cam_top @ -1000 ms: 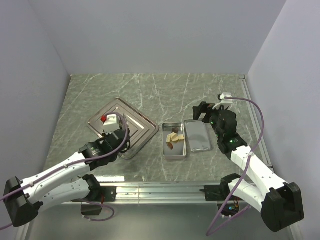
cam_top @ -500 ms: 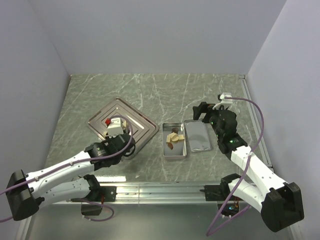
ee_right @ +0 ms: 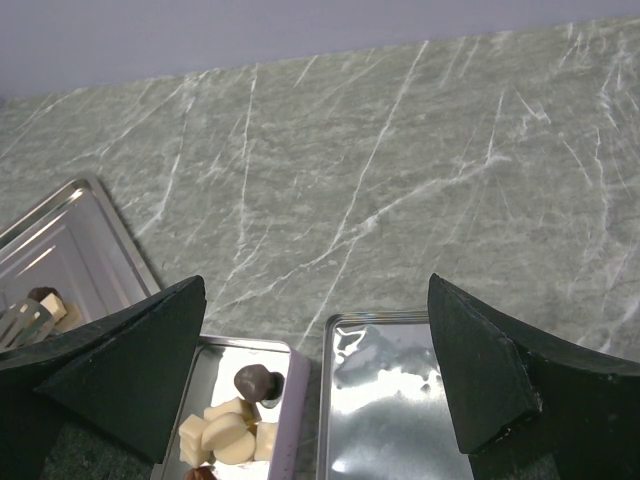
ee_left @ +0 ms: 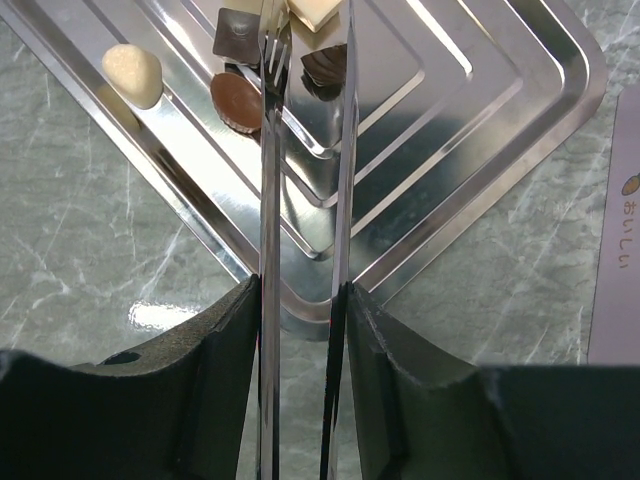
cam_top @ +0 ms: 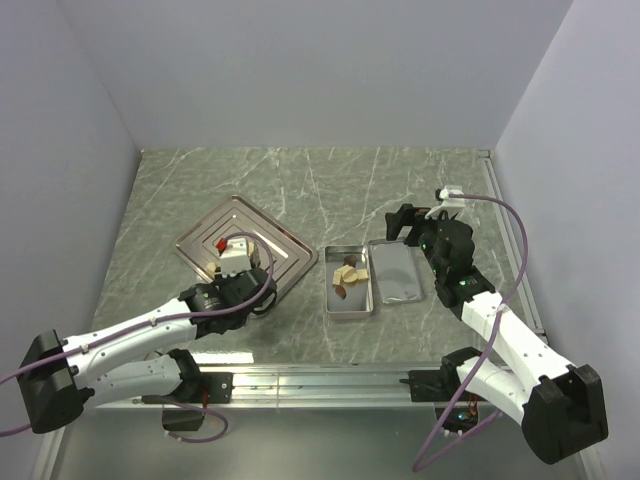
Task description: Pack the chocolate
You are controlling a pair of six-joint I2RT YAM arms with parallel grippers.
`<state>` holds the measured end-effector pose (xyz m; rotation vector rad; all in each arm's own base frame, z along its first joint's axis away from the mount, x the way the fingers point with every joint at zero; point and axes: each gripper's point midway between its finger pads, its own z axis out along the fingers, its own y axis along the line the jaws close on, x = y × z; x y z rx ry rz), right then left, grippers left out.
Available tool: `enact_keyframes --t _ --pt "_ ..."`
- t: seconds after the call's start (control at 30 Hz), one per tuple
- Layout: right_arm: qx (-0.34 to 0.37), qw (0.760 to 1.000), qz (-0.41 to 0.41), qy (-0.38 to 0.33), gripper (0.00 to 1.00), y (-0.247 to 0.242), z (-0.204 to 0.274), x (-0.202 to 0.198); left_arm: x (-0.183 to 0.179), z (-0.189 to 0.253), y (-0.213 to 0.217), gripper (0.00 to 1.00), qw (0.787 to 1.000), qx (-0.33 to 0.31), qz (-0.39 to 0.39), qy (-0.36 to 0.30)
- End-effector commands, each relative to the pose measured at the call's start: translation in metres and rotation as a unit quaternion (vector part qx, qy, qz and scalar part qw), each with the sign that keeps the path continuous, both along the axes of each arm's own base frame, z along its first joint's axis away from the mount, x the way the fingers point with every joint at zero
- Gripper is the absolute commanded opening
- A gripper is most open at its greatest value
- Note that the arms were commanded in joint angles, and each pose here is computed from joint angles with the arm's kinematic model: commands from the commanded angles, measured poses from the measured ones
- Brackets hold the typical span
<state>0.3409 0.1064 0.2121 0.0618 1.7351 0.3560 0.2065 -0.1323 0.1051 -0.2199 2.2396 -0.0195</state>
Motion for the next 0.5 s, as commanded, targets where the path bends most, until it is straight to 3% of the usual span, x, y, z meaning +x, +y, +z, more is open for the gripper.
enact_keyframes --t 0.0,0.3,0.47 --pt "0.005 0.999 0.001 -0.035 0.98 0.0008 0.0313 0.0059 0.0062 0.008 -0.0048 0.45 1.0 -0.005 -0.001 -0.017" --pt "0.004 0.999 -0.001 -0.035 0.98 0.0003 0.0311 0.0063 0.0054 0.0006 -0.01 0.45 1.0 0.003 -0.013 -0.001" --pt "0.004 0.999 0.0 -0.035 0.98 0.001 0.031 0.0064 0.0054 0.0006 -0.0114 0.33 1.0 0.002 -0.019 -0.002"
